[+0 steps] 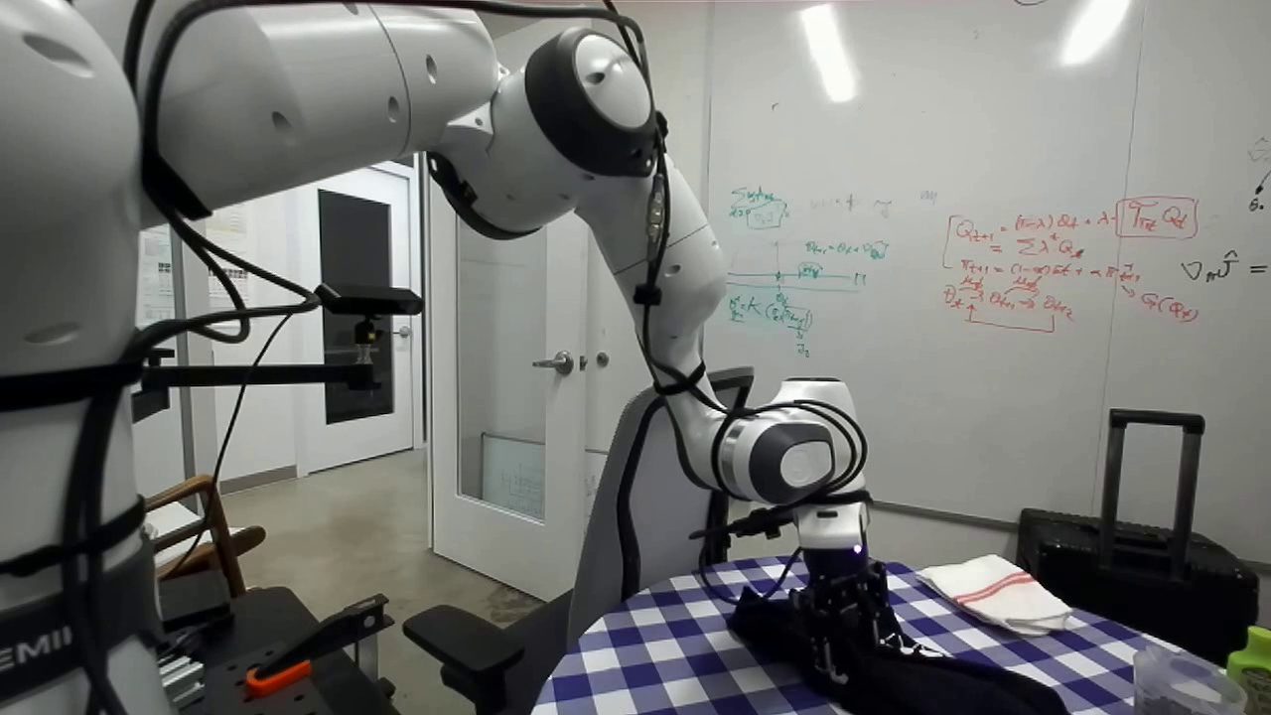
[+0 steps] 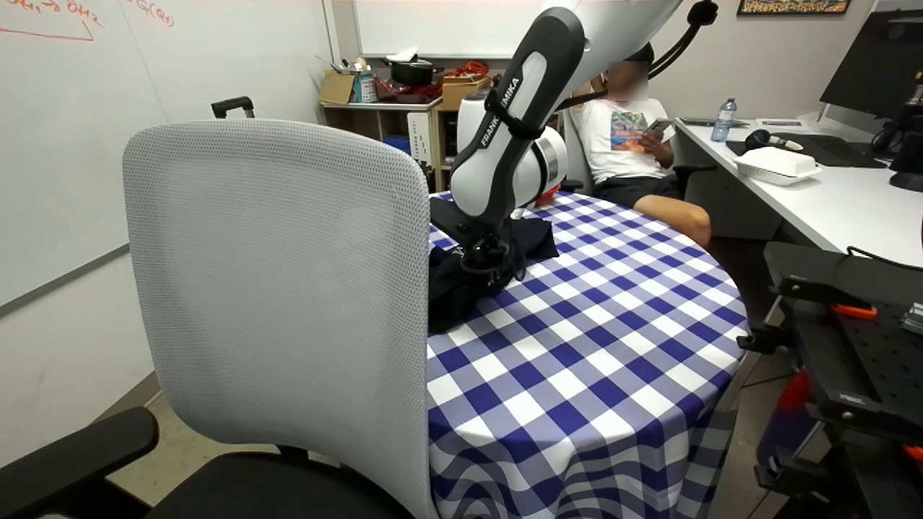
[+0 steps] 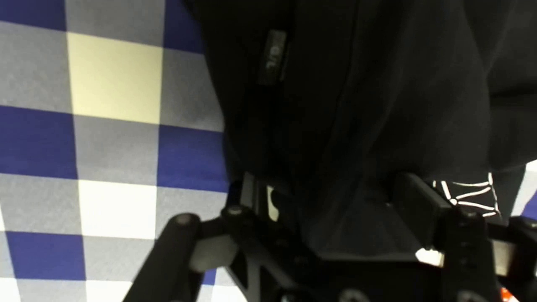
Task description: Put the black towel on the backrest of the chair
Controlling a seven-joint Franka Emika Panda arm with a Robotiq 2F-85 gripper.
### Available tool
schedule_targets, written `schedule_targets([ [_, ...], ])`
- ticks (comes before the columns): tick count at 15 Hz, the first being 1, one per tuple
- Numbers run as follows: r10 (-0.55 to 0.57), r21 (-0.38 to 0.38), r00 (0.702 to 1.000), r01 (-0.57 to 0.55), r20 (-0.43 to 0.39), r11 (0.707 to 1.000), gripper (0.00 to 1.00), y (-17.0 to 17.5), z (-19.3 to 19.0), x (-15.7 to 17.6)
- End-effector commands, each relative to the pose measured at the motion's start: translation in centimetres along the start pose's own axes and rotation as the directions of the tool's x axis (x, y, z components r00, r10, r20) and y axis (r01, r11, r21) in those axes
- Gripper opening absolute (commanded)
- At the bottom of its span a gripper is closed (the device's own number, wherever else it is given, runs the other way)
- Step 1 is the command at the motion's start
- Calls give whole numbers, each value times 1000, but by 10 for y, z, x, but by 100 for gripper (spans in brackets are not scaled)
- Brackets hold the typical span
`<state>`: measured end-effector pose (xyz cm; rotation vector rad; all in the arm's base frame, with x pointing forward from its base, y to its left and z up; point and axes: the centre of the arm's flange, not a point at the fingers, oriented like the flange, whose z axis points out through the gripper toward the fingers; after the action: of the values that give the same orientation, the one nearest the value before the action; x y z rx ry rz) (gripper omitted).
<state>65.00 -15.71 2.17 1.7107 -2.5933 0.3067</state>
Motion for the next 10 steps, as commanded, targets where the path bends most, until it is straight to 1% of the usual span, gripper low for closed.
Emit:
schedule_targets([
  [1,35,40,999,-35,-6,999,77,-19,-9,1],
  [2,39,46,999,-39,-6,998,70,-22,-11,2],
  [3,43,54,999,-43,-5,998,53,-25,-12,2],
  [4,45,59,999,-45,-5,997,52,-27,-13,3],
  [7,45,64,999,-44,-7,997,28,-29,-14,2],
  [9,45,66,999,-44,-7,997,14,-31,-15,1],
  [10,45,68,999,-45,-6,997,5,-32,-16,1],
])
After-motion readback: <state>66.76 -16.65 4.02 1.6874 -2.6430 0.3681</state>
